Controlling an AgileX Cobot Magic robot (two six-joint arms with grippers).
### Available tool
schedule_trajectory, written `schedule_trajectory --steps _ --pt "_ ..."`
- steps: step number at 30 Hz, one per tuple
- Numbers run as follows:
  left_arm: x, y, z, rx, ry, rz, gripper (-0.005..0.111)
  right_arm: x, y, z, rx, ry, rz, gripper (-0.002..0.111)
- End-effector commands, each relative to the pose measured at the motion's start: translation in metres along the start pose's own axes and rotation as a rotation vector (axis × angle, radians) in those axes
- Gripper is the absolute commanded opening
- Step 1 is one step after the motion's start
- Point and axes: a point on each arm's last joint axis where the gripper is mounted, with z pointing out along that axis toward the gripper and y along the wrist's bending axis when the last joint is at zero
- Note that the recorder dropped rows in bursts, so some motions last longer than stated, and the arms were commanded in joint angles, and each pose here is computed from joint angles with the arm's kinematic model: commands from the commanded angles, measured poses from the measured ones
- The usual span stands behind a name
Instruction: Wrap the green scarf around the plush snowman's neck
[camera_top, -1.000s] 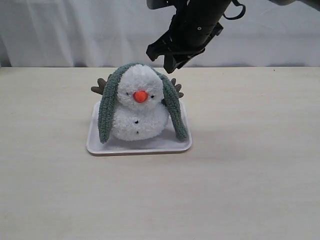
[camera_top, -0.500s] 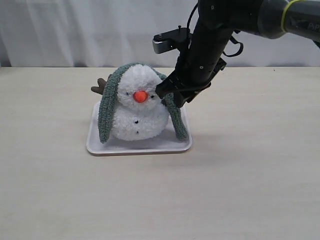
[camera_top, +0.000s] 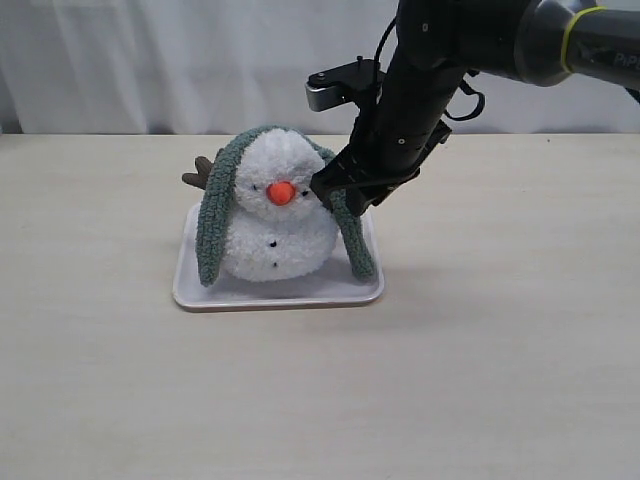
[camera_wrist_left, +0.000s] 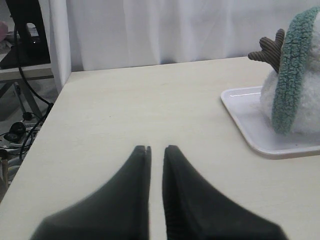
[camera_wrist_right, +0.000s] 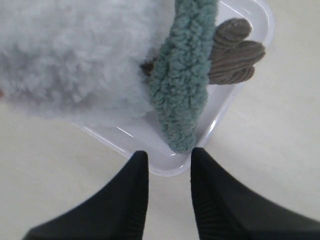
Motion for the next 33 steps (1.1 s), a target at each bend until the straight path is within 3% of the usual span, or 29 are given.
schedule_trajectory --steps 1,12,17,19,25,33 --pt "0.0 0.0 0.0 -0.004 -0.013 0.0 0.01 -0.001 -0.003 -0.005 0.01 -0.022 0.004 0.029" --pt "0.0 0.0 0.0 -0.004 -0.013 0.0 0.01 0.0 -0.003 0.001 0.014 -0.037 0.002 0.031" --pt "0.0 0.0 0.0 -0.004 -0.013 0.0 0.01 0.0 -0.004 0.009 0.024 -0.088 -0.029 0.06" --pt "0.0 0.0 0.0 -0.004 -0.013 0.0 0.01 -0.002 -0.004 0.01 0.031 -0.113 -0.063 0.065" --pt "0.0 0.0 0.0 -0.004 -0.013 0.0 0.01 -0.005 -0.009 0.013 0.085 -0.147 -0.083 0.061" --pt "0.0 0.0 0.0 -0.004 -0.013 0.0 0.01 0.0 -0.007 0.045 0.062 -0.055 -0.084 0.055"
